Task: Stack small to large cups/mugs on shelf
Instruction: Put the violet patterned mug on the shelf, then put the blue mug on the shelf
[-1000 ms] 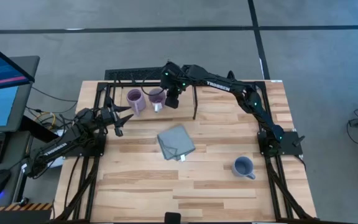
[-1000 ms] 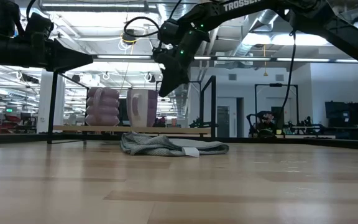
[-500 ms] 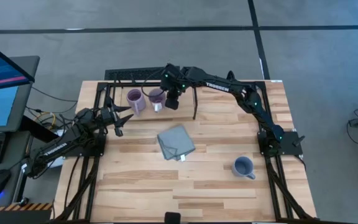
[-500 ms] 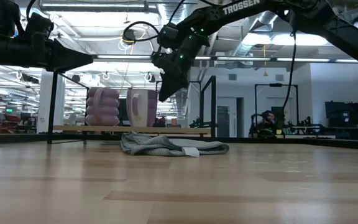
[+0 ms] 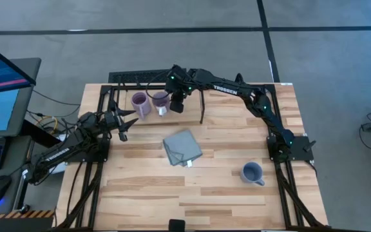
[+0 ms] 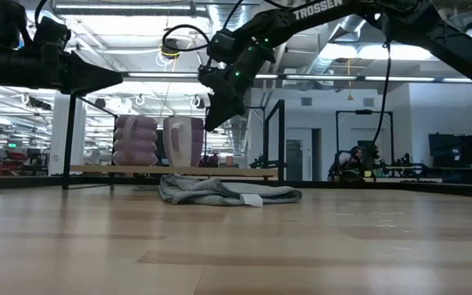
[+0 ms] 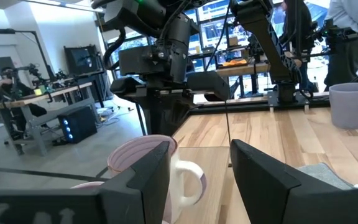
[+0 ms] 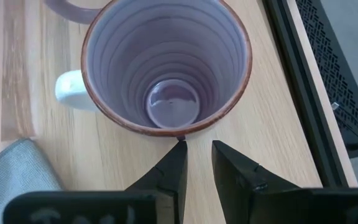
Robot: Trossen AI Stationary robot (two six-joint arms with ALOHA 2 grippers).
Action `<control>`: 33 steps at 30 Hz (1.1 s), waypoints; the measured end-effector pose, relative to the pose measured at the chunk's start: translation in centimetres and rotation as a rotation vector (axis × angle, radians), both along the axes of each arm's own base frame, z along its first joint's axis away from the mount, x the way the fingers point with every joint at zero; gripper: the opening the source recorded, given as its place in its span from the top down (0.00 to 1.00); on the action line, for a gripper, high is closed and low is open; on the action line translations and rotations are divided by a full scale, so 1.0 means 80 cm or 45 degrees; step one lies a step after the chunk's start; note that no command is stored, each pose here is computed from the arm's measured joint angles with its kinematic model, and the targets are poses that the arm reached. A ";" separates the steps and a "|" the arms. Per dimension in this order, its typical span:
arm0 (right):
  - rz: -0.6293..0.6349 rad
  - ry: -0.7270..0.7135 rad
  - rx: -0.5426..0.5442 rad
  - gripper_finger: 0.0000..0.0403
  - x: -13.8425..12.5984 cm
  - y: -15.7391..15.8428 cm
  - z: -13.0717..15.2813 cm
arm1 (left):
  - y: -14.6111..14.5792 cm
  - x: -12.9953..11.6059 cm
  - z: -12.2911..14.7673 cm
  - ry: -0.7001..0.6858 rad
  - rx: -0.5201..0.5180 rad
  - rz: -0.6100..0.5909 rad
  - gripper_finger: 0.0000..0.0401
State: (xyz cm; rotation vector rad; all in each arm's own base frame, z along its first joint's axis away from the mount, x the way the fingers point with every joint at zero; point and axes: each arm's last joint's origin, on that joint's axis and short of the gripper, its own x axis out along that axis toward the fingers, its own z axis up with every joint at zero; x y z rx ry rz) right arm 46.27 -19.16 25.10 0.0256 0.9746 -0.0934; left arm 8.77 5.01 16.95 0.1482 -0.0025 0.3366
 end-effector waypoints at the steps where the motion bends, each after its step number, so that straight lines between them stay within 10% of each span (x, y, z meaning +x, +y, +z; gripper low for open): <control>1: 0.000 0.000 0.000 0.77 0.000 0.000 0.000 | 0.000 0.000 0.000 0.000 0.000 0.000 0.60; 33: -0.057 0.209 0.054 0.77 -0.021 -0.001 0.000 | 0.000 0.000 0.000 -0.002 -0.003 0.001 0.60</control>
